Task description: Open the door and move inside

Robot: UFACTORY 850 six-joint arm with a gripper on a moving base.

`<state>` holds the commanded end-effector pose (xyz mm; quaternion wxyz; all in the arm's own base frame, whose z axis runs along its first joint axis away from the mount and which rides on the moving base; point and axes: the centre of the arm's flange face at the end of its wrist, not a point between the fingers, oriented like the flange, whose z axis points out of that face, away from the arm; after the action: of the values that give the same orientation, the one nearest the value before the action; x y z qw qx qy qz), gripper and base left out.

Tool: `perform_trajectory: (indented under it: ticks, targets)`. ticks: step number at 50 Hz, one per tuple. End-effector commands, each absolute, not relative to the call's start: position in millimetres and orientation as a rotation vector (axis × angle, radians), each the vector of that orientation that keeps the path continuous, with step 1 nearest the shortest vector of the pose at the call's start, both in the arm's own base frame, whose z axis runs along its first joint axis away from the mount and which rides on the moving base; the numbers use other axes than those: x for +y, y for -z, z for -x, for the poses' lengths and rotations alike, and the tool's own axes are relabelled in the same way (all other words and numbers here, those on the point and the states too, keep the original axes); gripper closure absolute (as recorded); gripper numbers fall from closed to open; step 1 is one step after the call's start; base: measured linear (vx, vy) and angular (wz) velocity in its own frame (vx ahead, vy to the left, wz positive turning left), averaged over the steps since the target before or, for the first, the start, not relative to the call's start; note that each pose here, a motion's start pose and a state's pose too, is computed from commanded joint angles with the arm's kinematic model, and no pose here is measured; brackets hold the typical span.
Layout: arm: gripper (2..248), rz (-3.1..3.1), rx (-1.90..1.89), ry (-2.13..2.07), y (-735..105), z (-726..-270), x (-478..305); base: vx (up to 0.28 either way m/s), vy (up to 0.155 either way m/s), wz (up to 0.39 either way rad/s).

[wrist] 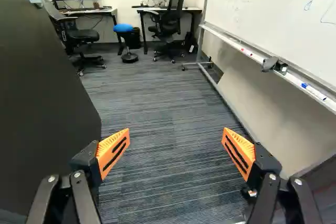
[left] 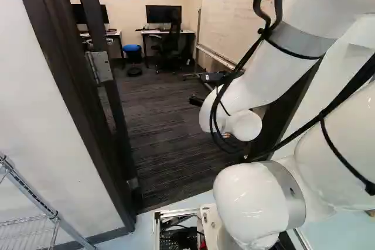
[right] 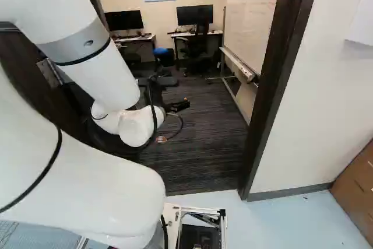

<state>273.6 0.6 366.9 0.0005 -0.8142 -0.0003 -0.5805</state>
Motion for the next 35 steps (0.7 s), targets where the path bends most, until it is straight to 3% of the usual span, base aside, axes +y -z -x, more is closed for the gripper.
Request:
perform_trajectory:
  ticks: [35]
  targets:
    - [3,2.558,0.000,1.824,-365.6,-270.3,0.0,0.000,0.000,0.001]
